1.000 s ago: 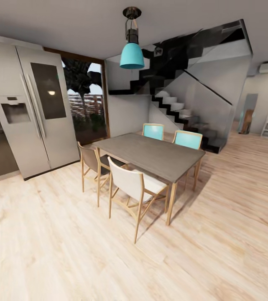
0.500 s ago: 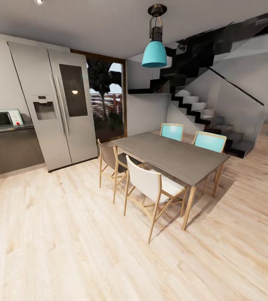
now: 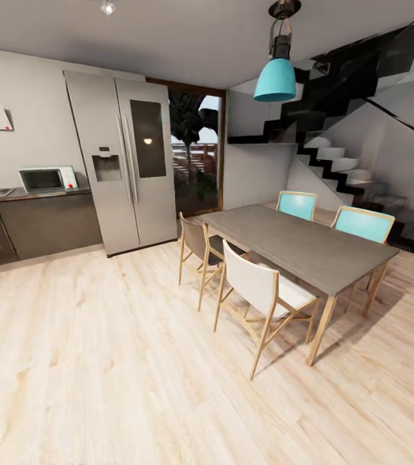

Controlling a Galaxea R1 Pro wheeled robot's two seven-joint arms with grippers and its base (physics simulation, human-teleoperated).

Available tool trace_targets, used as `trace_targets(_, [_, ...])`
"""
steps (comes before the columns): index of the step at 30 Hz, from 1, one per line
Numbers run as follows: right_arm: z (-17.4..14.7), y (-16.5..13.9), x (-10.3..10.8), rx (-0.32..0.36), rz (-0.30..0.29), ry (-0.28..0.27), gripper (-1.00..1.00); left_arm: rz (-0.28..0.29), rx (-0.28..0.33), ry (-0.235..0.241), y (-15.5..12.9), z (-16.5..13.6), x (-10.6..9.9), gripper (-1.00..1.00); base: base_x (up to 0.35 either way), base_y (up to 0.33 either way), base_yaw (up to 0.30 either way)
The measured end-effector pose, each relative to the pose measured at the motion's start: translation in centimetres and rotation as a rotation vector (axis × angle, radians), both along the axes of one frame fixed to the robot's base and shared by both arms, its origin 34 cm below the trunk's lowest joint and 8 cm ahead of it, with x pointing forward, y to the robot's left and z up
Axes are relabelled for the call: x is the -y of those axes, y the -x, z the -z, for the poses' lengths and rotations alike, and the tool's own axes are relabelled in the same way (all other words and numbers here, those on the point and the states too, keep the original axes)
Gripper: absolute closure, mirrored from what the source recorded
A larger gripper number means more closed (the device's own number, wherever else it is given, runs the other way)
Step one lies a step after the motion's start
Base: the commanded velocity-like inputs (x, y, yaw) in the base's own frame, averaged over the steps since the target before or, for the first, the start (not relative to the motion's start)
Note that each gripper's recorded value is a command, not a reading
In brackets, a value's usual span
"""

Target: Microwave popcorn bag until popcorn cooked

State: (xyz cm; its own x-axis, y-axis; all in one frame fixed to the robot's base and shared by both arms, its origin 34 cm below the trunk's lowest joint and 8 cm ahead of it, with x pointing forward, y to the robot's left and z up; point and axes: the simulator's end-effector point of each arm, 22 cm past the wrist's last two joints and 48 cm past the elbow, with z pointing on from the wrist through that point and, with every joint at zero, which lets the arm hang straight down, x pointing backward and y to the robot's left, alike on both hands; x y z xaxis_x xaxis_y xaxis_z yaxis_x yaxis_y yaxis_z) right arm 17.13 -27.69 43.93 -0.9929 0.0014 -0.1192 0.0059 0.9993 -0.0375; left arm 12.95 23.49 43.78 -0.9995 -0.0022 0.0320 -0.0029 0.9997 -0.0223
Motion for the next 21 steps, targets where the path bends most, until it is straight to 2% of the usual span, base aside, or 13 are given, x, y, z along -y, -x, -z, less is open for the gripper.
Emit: trace_targets(21, [0.02,0.31,0.01,-0.008,0.0,0.0,-1.0,0.0,-0.008,0.0,0.31,-0.01,0.0,-1.0,0.0,0.0,0.287])
